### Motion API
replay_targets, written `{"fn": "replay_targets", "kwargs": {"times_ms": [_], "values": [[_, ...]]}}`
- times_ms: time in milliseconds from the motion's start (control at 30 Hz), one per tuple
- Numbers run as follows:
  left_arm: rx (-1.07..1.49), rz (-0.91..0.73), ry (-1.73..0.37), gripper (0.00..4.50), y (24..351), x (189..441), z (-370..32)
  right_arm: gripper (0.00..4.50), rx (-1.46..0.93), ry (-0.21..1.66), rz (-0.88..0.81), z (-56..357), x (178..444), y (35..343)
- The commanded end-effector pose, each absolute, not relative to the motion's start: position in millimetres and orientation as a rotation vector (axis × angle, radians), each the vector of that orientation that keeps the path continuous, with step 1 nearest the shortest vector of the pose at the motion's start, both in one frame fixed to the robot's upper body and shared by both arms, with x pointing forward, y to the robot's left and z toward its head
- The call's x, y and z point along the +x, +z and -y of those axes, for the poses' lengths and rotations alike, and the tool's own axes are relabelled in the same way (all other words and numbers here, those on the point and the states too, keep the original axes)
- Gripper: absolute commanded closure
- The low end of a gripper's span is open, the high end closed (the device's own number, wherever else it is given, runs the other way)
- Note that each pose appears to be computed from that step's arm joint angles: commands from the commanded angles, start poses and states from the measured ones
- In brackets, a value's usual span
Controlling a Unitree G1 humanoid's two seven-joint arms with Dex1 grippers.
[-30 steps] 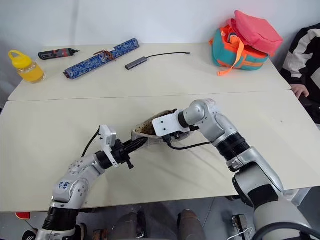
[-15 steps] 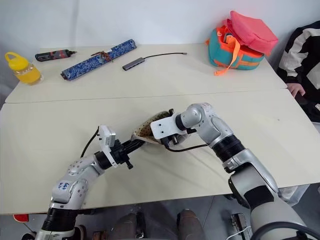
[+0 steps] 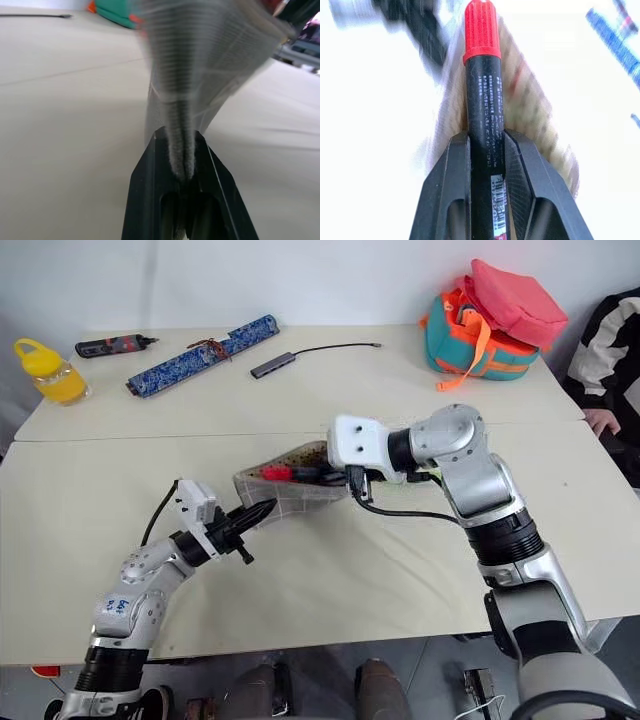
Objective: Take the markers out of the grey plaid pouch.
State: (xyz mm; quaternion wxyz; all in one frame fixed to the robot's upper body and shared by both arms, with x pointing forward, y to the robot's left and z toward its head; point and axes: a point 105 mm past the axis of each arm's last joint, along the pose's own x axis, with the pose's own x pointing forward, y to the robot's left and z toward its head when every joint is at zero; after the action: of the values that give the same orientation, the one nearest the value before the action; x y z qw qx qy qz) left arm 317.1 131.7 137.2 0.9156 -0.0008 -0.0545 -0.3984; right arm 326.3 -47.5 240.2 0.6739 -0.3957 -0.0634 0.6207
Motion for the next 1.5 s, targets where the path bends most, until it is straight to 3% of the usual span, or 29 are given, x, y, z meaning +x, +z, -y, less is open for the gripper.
{"fn": "replay_targets", "kwargs": {"times_ms": [33, 167, 367, 567, 667, 833, 867, 1000, 1233, 1300, 1500], "values": [[0.074, 0.191, -0.776, 4.50, 154, 322, -141, 3.91, -0.788, 1.395, 0.228, 46, 317, 261], [0.218, 0.233, -0.727, 4.50, 164, 325, -164, 3.91, -0.819, 1.316, 0.295, 50, 326, 272], [0.435, 0.301, -0.478, 4.50, 199, 327, -240, 3.91, -0.768, 1.287, 0.365, 54, 323, 289], [0.778, 0.337, -0.335, 4.50, 217, 322, -261, 3.91, -0.966, 1.131, 0.122, 91, 356, 213], [0.881, 0.292, -0.372, 4.50, 196, 320, -248, 3.91, -1.024, 1.076, 0.035, 110, 364, 178], [0.869, 0.187, -0.349, 4.50, 157, 316, -249, 3.91, -0.986, 1.070, -0.035, 120, 360, 156], [0.843, 0.159, -0.370, 4.23, 148, 315, -247, 3.91, -0.972, 1.071, -0.041, 121, 360, 154], [0.725, 0.113, -0.423, 3.15, 134, 311, -241, 2.57, -0.857, 1.109, -0.063, 119, 354, 155], [0.471, 0.222, -0.528, 0.91, 168, 296, -227, 0.16, -0.712, 1.096, 0.038, 110, 352, 179], [0.404, 0.246, -0.624, 0.32, 175, 280, -217, 0.00, -0.625, 1.119, 0.070, 104, 347, 188], [0.298, 0.231, -0.602, 0.32, 174, 260, -233, 0.00, -0.412, 1.166, 0.127, 96, 329, 198]]}}
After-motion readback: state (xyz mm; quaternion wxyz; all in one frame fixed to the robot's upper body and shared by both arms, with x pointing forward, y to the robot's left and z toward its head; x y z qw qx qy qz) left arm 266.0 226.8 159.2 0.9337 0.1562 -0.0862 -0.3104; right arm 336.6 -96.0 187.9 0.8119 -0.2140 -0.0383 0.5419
